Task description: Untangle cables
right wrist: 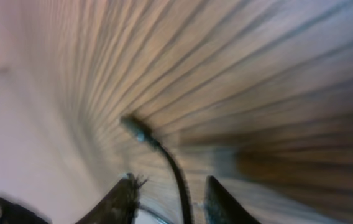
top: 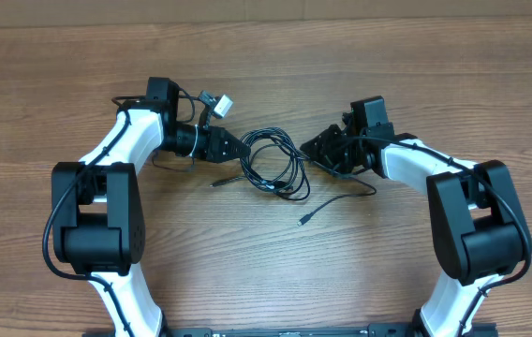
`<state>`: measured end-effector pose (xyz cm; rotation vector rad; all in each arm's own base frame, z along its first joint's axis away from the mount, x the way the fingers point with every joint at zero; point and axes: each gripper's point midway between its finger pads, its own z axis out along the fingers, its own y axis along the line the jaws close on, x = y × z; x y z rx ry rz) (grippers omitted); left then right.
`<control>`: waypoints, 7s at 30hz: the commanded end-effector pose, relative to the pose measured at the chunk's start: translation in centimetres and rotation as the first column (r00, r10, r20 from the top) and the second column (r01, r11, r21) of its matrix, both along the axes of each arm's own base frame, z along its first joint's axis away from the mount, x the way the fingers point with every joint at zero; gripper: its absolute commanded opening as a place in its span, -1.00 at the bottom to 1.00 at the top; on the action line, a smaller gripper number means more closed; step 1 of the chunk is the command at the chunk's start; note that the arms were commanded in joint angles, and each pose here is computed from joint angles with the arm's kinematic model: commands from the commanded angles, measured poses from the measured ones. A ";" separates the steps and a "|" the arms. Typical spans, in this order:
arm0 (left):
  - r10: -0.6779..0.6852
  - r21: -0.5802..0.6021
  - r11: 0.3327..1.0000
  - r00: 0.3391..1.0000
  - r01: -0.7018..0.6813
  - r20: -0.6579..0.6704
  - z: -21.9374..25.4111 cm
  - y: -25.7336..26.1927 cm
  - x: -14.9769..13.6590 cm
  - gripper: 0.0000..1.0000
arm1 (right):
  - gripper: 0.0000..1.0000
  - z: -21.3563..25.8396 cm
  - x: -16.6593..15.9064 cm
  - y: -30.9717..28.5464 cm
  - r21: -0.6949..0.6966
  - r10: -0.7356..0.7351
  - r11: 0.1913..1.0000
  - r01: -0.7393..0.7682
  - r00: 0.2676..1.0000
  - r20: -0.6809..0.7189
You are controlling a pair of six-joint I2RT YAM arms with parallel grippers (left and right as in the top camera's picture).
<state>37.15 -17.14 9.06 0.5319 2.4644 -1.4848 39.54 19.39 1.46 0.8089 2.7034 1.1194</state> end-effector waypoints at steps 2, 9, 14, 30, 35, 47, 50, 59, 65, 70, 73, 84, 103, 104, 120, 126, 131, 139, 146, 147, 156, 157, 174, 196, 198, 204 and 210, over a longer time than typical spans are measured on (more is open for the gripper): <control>-0.003 -0.038 0.999 1.000 0.003 0.001 0.7 -0.4 0.3 -0.92 | -0.93 -1.5 1.0 -1.6 -0.103 -0.054 0.993 0.057 0.998 0.029; -0.003 -0.037 0.999 1.000 0.003 0.001 0.7 -0.4 0.3 -0.92 | -0.93 1.4 2.0 -1.8 -0.092 0.016 0.996 -0.002 0.989 0.146; -0.003 -0.038 0.999 1.000 0.003 0.001 0.7 -0.4 0.3 -0.92 | -0.93 6.3 2.2 -1.8 -0.086 0.035 0.996 -0.013 0.967 0.251; -0.002 -0.038 0.999 1.000 0.001 -0.002 0.7 -0.4 0.3 -0.91 | -0.79 11.2 -0.9 -3.6 -0.281 0.022 0.957 0.067 0.952 0.304; -0.002 -0.038 0.999 1.000 0.001 -0.002 0.7 -0.4 0.3 -0.92 | -0.26 8.9 -0.7 -5.3 -0.248 -0.040 0.964 0.093 0.977 0.209; -0.002 -0.038 0.999 1.000 0.001 -0.002 0.7 -0.4 0.3 -0.92 | 0.00 2.3 -1.6 -1.0 0.107 0.088 0.991 -0.085 0.996 -0.020; -0.002 -0.038 0.999 1.000 0.001 -0.002 0.7 -0.4 0.3 -0.92 | 0.00 2.3 -1.6 0.0 0.180 0.124 0.976 -0.120 0.992 -0.011; -0.002 -0.038 0.999 1.000 0.001 -0.002 0.7 -0.4 0.3 -0.92 | -0.50 2.4 -1.9 0.4 0.217 0.129 0.969 -0.118 0.991 -0.036; -0.002 -0.038 0.999 1.000 0.001 -0.002 0.7 -0.4 0.3 -0.91 | -0.93 2.3 -1.9 0.4 0.213 0.127 0.970 -0.117 0.991 -0.032; -0.002 -0.038 0.999 1.000 0.001 -0.003 0.7 -0.4 0.3 -0.91 | -0.93 2.5 -1.3 0.3 0.189 0.138 0.972 -0.139 0.990 0.022; 0.001 -0.037 0.999 1.000 -0.001 -0.014 0.7 -0.4 0.2 -0.91 | -0.92 4.2 -0.8 0.3 0.189 0.135 0.971 -0.147 0.988 0.074; 0.051 -0.035 0.998 0.993 -0.055 -0.109 0.7 -0.4 0.3 -0.92 | -0.92 12.3 -1.7 -1.7 -0.007 0.040 0.999 -0.039 0.974 0.223; 0.086 -0.030 0.995 0.979 -0.093 -0.183 0.8 -0.4 0.3 -0.92 | -0.93 16.2 -4.2 3.2 -0.391 -0.059 0.862 0.324 0.829 0.556; 0.086 -0.030 0.995 0.979 -0.093 -0.183 0.7 -0.4 0.3 -0.92 | -0.93 16.4 -4.3 3.4 -0.400 -0.058 0.850 0.342 0.817 0.574; 0.077 -0.029 0.996 0.980 -0.084 -0.181 0.7 -0.7 0.1 -0.91 | -0.93 13.5 -2.0 6.3 -0.439 0.011 0.827 0.352 0.770 0.638; 0.066 -0.025 0.997 0.982 -0.072 -0.178 0.7 -1.1 0.0 -0.92 | -0.92 11.2 -0.8 6.5 -0.465 0.024 0.812 0.354 0.775 0.631; 0.070 -0.001 0.997 0.984 -0.071 -0.162 0.3 -1.1 0.2 -0.92 | -0.93 9.9 0.7 4.9 -0.472 -0.007 0.795 0.381 0.784 0.620; 0.076 0.021 0.997 0.985 -0.074 -0.154 0.0 -0.9 0.3 -0.92 | -0.93 11.3 -0.4 7.1 -0.564 0.291 0.815 0.131 0.749 0.595; 0.076 0.019 0.997 0.986 -0.074 -0.145 0.0 -0.9 0.4 -0.92 | -0.93 13.5 -3.0 6.0 -0.570 0.323 0.819 0.065 0.769 0.552; 0.076 0.019 0.997 0.987 -0.074 -0.144 0.0 -0.9 0.4 -0.92 | -0.93 13.4 -3.4 6.2 -0.567 0.335 0.823 0.039 0.773 0.539; 0.076 0.020 0.997 0.987 -0.074 -0.144 0.0 -0.9 0.4 -0.91 | -0.93 11.9 -6.3 8.1 -0.512 0.416 0.845 -0.155 0.792 0.447; 0.076 0.019 0.997 0.987 -0.074 -0.144 0.0 -0.9 0.4 -0.92 | -0.93 11.6 -6.6 8.0 -0.511 0.424 0.842 -0.171 0.796 0.432; 0.076 0.019 0.997 0.987 -0.074 -0.144 0.0 -0.9 0.4 -0.92 | -0.93 10.2 -10.7 9.7 -0.363 0.459 0.865 -0.347 0.838 0.294; 0.036 0.013 0.999 0.998 -0.036 -0.061 0.0 -0.9 0.6 -0.91 | -0.88 6.5 -11.8 12.0 -0.252 0.494 0.860 -0.443 0.847 0.197; 0.037 0.013 0.999 0.997 -0.036 -0.061 0.0 -0.9 0.6 -0.92 | -0.67 7.3 -11.4 12.3 -0.257 0.510 0.854 -0.452 0.825 0.243; 0.037 0.013 0.999 0.997 -0.036 -0.061 0.0 -0.9 0.6 -0.92 | -0.15 10.2 -11.2 12.3 -0.264 0.513 0.856 -0.446 0.799 0.315; 0.037 0.013 0.999 0.997 -0.036 -0.061 0.0 -0.9 0.6 -0.92 | -0.08 9.7 -10.2 10.5 -0.356 0.479 0.859 -0.368 0.823 0.306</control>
